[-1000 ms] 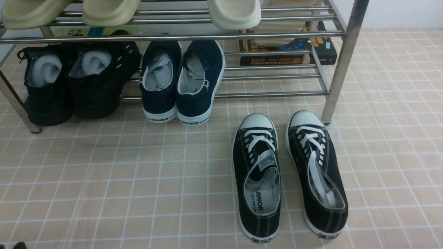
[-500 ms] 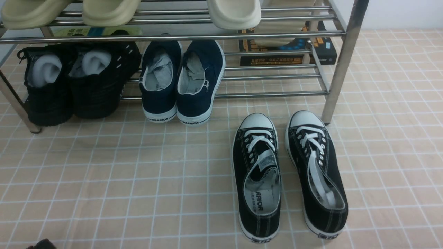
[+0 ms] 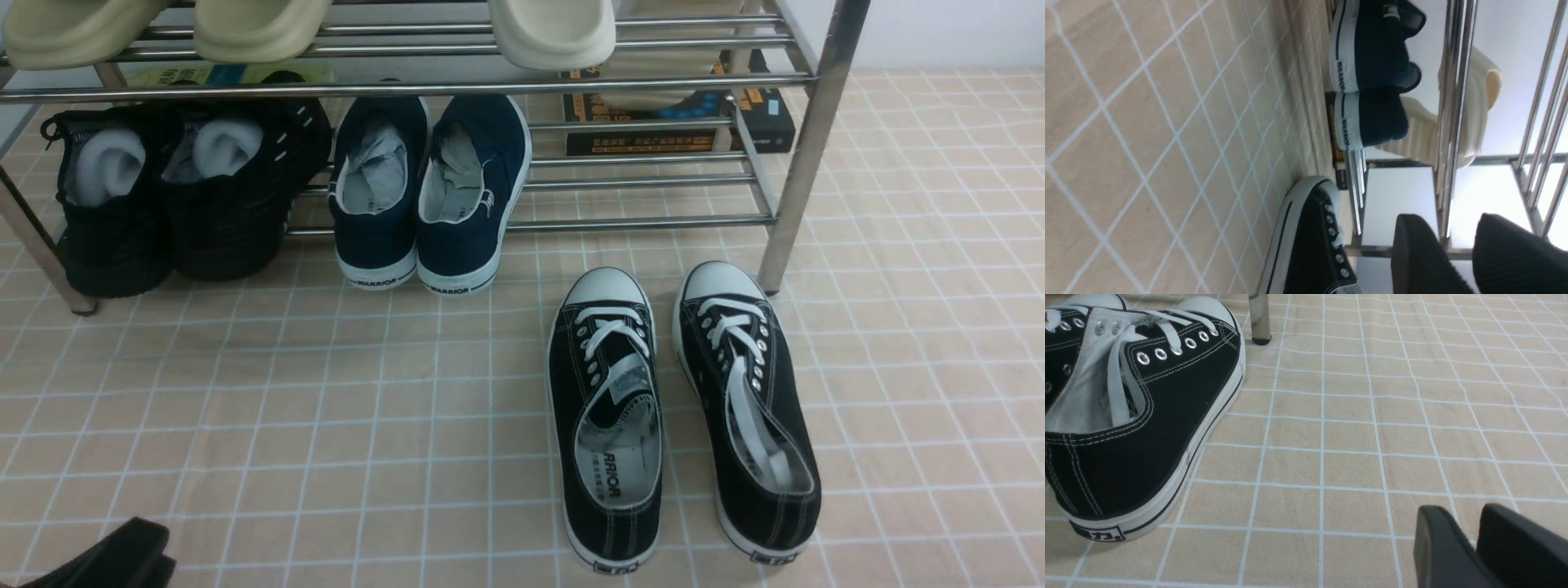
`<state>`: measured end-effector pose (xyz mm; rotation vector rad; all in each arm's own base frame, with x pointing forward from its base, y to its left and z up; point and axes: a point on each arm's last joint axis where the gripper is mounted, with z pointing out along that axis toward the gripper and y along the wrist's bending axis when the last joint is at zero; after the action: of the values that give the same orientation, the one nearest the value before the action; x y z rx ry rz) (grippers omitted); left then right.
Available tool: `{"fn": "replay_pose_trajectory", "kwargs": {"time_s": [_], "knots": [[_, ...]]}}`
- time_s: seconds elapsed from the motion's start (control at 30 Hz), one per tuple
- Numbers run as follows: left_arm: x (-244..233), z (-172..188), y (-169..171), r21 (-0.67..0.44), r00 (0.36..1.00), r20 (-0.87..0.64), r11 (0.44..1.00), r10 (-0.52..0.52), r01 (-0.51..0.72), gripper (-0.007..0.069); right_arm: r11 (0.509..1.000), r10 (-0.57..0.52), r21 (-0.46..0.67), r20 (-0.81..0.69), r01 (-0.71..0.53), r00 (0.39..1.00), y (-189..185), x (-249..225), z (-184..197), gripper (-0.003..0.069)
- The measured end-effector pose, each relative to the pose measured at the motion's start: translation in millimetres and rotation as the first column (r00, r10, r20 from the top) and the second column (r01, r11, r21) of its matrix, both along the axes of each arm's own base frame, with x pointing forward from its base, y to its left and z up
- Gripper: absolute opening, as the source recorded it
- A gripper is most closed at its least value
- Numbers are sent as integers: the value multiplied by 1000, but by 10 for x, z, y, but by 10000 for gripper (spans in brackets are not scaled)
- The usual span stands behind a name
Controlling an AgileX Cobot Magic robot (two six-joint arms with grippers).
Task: Take the shoes off the shelf from the light coffee tablecloth by hand.
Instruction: 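Grasp the leftmost shoe on the bottom shelf of the shoe rack with the left gripper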
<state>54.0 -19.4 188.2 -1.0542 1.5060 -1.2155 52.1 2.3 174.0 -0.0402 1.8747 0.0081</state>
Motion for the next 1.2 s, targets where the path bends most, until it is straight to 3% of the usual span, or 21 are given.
{"fn": "replay_pose_trajectory", "kwargs": {"time_s": [0.13, 0.2, 0.33, 0.4, 0.47, 0.53, 0.6, 0.7, 0.8, 0.83, 0.97, 1.07, 1.2], "knots": [[5, 72, 32, 62, 998, 60, 998, 28, -32, 240, 1000, 0, 0, 0, 0, 1000, 0, 0, 0, 168], [-30, 326, 40, 189, 986, 167, 981, 19, -51, 240, 1000, 0, 0, 0, 0, 1000, 0, 0, 0, 169], [-127, 853, 72, 388, 933, 359, 907, 13, -162, 212, 1000, 0, 0, 0, 0, 1000, 0, 0, 0, 174], [-94, 1023, 66, 477, 930, 367, 861, -12, -177, 171, 1000, 0, 0, 0, 0, 1000, 0, 0, 0, 176], [39, 1133, 1, 586, 957, 275, 805, -93, -90, 88, 1000, 0, 0, 0, 0, 1000, 0, 0, 0, 180], [246, 1070, -106, 668, 972, 63, 734, -225, 126, 31, 1000, 0, 0, 0, 0, 1000, 0, 0, 0, 183], [467, 904, -188, 656, 911, -195, 642, -364, 397, 5, 1000, 0, 0, 0, 0, 1000, 0, 0, 0, 186], [726, 751, -233, 566, 752, -481, 495, -451, 659, 1, 1000, 0, 0, 0, 0, 1000, 0, 0, 0, 190], [1079, 795, -173, 542, 649, -633, 357, -422, 761, 1, 1000, 0, 0, 0, 0, 1000, 0, 0, 0, 195], [1213, 911, -143, 568, 656, -643, 329, -395, 754, 1, 1000, 0, 0, 0, 0, 1000, 0, 0, 0, 197], [1623, 1243, -15, 637, 692, -670, 272, -268, 721, 4, 1000, 0, 0, 0, 0, 1000, 0, 0, 0, 204], [1895, 1375, 114, 618, 666, -724, 258, -182, 742, 12, 1000, 0, 0, 0, 0, 1000, 0, 0, 0, 209], [2176, 1420, 438, 574, 642, -759, 356, -104, 737, 13, 1000, 0, 0, 0, 0, 1000, 0, 0, 0, 214]]}}
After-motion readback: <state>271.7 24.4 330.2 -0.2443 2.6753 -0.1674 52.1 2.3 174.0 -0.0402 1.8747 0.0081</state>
